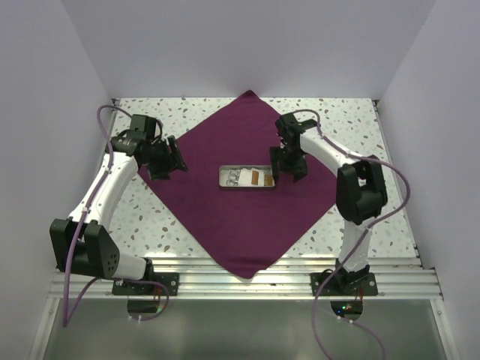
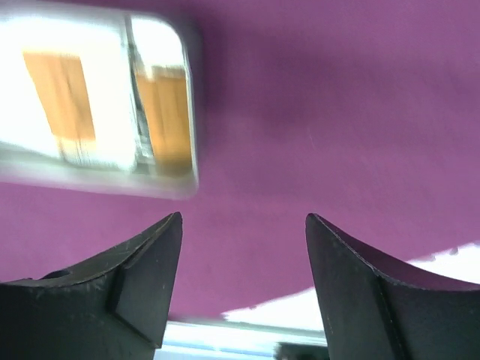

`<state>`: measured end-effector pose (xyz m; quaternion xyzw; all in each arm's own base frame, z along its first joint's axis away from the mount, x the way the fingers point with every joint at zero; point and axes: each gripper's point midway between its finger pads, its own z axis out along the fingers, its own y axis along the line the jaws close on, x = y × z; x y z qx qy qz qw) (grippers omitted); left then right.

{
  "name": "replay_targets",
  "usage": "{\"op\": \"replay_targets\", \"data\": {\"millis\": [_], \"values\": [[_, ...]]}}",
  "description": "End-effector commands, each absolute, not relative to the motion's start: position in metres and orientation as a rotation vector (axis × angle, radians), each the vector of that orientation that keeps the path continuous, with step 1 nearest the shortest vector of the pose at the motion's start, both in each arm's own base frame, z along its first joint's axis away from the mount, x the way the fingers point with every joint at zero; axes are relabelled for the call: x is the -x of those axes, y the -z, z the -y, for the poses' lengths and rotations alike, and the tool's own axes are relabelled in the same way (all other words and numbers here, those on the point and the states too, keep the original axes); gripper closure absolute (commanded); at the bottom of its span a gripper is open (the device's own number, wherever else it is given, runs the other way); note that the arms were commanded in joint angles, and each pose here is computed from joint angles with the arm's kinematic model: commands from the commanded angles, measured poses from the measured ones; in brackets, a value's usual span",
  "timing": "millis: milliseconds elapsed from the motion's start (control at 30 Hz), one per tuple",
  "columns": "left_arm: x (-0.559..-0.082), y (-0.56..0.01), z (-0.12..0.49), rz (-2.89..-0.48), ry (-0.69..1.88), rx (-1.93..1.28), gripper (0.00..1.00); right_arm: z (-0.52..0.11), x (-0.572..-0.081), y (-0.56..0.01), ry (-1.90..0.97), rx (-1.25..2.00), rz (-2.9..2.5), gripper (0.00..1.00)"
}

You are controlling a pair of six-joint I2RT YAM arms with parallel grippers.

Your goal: Prepare the surgical pack

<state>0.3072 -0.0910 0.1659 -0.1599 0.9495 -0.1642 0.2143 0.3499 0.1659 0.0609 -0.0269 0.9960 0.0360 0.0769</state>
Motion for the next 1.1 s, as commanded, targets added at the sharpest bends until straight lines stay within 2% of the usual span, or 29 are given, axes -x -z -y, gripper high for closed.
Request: {"op": "replay_targets", "data": {"millis": [0, 100, 233, 333, 433, 700, 833, 933, 1067], "values": [[-0.316, -0.186, 0.082, -2.577, 0.417, 0.408, 0.30, -0.151, -0.311, -0.116, -0.112, 0.199, -2.919, 0.29], [-0.310, -0.190, 0.082, -2.575, 0.421, 0.421, 0.30, -0.169, -0.245, -0.109, -0.292, 0.366, -2.986, 0.31], [-0.298, -0.192, 0.086, -2.569, 0.462, 0.440, 0.30, -0.231, -0.157, -0.115, -0.519, 0.794, -2.889, 0.35], [-0.290, -0.196, 0.087, -2.558, 0.480, 0.454, 0.30, -0.262, -0.102, -0.118, -0.630, 1.077, -2.758, 0.37], [-0.284, -0.199, 0.088, -2.562, 0.494, 0.462, 0.30, -0.275, -0.071, -0.113, -0.642, 1.265, -2.663, 0.36], [-0.267, -0.218, 0.098, -2.519, 0.605, 0.525, 0.30, -0.293, -0.037, -0.082, -0.568, 1.497, -2.551, 0.33], [-0.257, -0.226, 0.097, -2.496, 0.615, 0.528, 0.30, -0.301, -0.029, -0.069, -0.571, 1.528, -2.537, 0.36], [-0.251, -0.228, 0.095, -2.490, 0.604, 0.533, 0.30, -0.302, -0.026, -0.056, -0.566, 1.543, -2.557, 0.44], [-0.243, -0.229, 0.094, -2.480, 0.609, 0.537, 0.30, -0.300, -0.025, -0.042, -0.523, 1.558, -2.574, 0.47]]}}
